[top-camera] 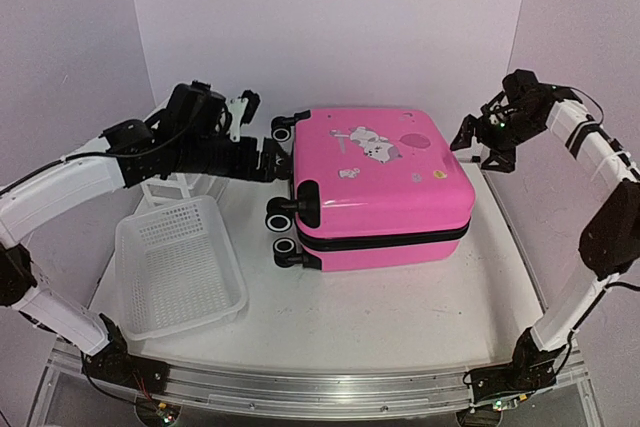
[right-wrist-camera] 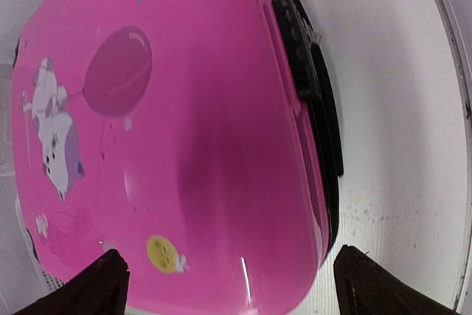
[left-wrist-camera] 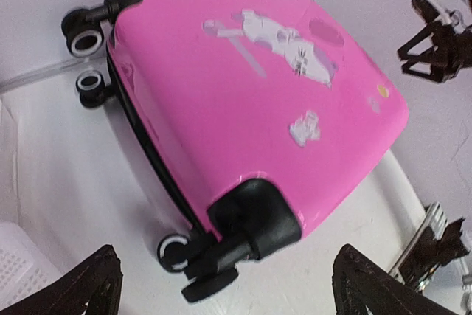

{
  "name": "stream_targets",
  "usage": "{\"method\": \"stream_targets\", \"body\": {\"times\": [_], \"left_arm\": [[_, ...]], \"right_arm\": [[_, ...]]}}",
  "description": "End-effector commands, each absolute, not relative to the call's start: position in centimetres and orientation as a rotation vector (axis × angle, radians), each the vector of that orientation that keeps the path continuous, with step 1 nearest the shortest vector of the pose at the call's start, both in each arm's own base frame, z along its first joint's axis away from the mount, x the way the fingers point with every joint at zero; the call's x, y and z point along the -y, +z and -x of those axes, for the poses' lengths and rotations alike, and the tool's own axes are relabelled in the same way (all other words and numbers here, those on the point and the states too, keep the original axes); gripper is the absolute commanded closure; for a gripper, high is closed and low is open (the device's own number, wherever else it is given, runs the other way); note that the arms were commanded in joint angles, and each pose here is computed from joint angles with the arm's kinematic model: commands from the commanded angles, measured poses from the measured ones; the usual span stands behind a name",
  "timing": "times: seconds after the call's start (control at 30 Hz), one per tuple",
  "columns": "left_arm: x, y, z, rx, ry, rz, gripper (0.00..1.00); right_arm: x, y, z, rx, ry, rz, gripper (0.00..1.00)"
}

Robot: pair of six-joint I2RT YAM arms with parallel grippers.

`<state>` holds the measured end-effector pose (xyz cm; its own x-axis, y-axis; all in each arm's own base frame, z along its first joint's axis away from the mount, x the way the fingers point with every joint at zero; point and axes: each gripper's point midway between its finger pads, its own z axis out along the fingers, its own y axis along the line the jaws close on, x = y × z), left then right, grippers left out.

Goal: Open, take out, and arrange the luggage

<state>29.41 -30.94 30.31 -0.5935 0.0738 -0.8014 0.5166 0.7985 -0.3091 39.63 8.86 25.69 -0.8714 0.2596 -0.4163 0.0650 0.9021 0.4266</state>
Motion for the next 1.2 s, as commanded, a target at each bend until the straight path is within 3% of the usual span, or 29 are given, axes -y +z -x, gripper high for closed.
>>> {"method": "stream_targets", "body": {"times": [0.0,0.23,0.43,0.53,0.8,1.0,1.17], "left_arm": [[32.0,32.0,-33.2,-2.189,-0.700,-0.369,0.01],[34.9,28.8,-40.3,-2.281,-0.640,-0.330,0.01],[37.7,27.5,-43.1,-2.275,-0.677,-0.392,0.01],[39.2,26.2,-43.7,-2.298,-0.740,-0.413,0.01],[43.1,22.6,-43.8,-2.355,-0.942,-0.523,0.03],[46.5,22.2,-42.8,-2.322,-1.181,-0.661,0.05],[46.9,23.2,-42.9,-2.256,-1.181,-0.734,0.04]], "right_arm": [[-9.7,26.9,-44.3,-2.518,0.713,-0.224,0.02],[-10.7,22.8,-46.4,-2.587,0.965,-0.202,0.02],[-13.1,20.5,-44.2,-2.612,1.198,-0.168,0.02],[-13.6,19.5,-42.4,-2.632,1.269,-0.201,0.07],[-16.9,18.8,-34.9,-2.586,1.385,-0.174,0.12],[-21.5,17.1,-25.8,-2.707,1.225,0.005,0.11],[-19.4,16.2,-20.7,-2.740,1.020,-0.028,0.08]]}}
